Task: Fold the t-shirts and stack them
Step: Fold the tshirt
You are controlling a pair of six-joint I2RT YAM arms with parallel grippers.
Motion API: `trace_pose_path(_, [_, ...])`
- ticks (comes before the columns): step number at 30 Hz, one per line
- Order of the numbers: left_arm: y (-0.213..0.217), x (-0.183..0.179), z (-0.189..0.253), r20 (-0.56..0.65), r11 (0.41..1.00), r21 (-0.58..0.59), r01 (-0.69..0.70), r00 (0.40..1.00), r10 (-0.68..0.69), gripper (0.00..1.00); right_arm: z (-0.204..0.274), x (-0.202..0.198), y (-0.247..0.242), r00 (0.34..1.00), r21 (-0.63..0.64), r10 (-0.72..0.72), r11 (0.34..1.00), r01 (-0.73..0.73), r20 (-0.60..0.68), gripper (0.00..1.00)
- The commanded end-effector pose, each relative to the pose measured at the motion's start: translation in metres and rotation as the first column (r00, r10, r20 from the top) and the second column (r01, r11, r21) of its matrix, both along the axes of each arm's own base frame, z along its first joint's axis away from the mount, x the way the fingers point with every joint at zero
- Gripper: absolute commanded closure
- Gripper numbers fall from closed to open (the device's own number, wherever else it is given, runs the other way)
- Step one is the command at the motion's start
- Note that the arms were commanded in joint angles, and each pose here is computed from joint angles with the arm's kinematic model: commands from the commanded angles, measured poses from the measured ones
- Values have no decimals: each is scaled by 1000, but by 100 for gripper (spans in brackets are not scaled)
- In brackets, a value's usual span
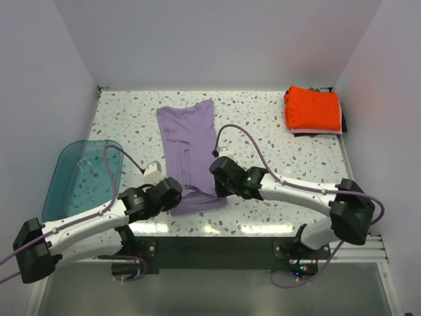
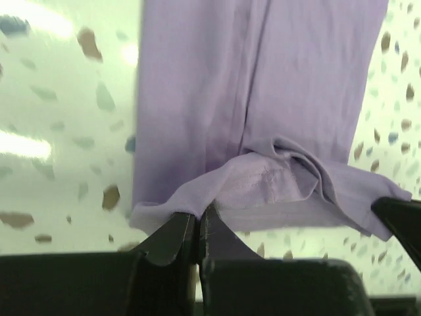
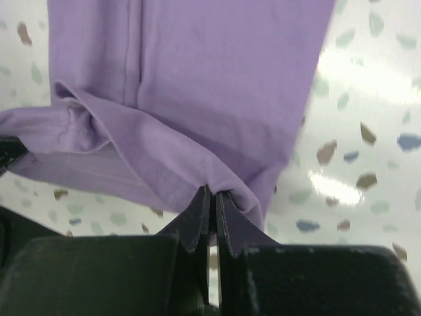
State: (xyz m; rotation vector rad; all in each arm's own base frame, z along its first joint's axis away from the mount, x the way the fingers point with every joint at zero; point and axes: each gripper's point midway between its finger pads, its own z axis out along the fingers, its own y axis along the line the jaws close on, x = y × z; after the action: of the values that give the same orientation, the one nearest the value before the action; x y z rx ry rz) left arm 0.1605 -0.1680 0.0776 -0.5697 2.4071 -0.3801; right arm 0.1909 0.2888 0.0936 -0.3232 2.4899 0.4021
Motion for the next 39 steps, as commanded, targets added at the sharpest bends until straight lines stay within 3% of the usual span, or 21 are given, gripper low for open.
trace_pose_path(1, [4,55,24,124,999,38,24,992,-28,100,23,53,28,998,42,26,999,-28,61,100])
trace_pose_path(6, [7,113,39,180,1000,24,-8,984,3,100,31,114,39,996,73,-32,997,26,85,100])
trace_pose_path(10, [10,153,30,153,998,45,-41,988,34,100,26,162,47,995,92,-67,994,60,70,100])
trace_pose_path(19, [27,212,16,128,992,12,-129,984,126,100,12,220,46,994,154,-109,983,104,20,100])
trace_pose_path(22, [25,229,8,112,995,-9,-95,989,95,100,1,235,41,993,145,-119,982,119,-5,98])
trace_pose_path(23, [21,236,12,118,997,-30,-71,990,74,85,-2,238,39,992,141,-124,982,124,-9,91])
trace_pose_path(24, [21,242,11,127,997,-35,-66,990,70,74,-4,241,40,993,156,-115,981,116,-17,78])
trace_pose_path(25, [25,248,15,148,998,-36,-54,987,58,66,-3,246,35,992,165,-124,978,125,-17,70])
trace_pose_path(26, [24,254,22,175,997,-58,-47,983,56,52,-2,249,33,992,174,-128,976,129,-14,64])
trace_pose_path(27, [26,256,30,195,997,-69,-45,979,58,46,2,252,32,992,183,-128,975,127,-6,54])
trace_pose_path(31, [36,256,54,238,995,-80,-62,968,79,35,18,258,18,990,171,-140,976,132,31,41])
trace_pose_path(34, [43,242,53,198,995,-49,-87,976,95,37,31,249,8,987,164,-148,977,136,61,41])
trace_pose_path(37, [44,218,37,132,995,-6,-97,987,97,50,26,225,10,992,164,-117,981,108,50,43])
trace_pose_path(39, [35,202,32,114,996,-4,-88,990,88,67,30,210,15,994,163,-92,983,80,65,48])
